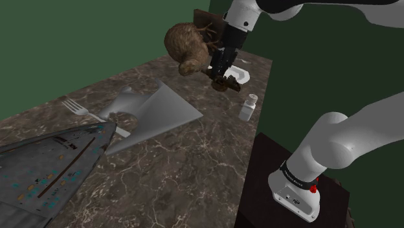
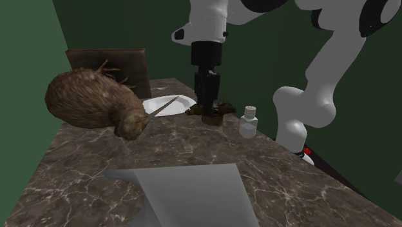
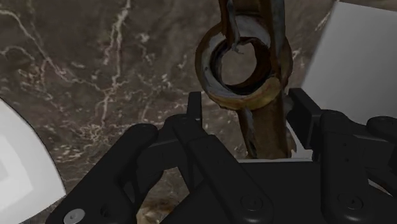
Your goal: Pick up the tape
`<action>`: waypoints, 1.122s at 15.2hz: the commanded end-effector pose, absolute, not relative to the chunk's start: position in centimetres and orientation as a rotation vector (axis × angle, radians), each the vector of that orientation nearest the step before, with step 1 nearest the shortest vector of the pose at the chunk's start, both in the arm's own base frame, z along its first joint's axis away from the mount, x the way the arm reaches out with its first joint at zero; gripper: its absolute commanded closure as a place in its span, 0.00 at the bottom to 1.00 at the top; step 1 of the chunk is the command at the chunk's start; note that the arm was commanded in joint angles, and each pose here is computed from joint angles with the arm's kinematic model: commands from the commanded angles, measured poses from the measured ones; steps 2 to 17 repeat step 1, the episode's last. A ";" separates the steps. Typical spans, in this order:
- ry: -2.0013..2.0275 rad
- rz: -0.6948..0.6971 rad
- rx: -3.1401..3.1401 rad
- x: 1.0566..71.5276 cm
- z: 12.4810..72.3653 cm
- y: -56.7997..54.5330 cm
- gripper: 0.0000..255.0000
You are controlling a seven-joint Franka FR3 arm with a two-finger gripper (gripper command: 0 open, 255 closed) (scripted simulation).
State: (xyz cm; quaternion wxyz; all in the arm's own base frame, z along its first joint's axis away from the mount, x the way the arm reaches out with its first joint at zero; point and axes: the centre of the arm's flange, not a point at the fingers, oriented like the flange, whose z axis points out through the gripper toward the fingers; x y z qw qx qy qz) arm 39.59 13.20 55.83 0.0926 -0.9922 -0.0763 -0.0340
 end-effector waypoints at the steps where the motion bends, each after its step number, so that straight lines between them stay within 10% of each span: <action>1: -0.226 -0.100 -2.946 39.6 56.2 13.2 1.00; 17: -0.226 -0.100 -2.946 39.6 56.2 13.2 1.00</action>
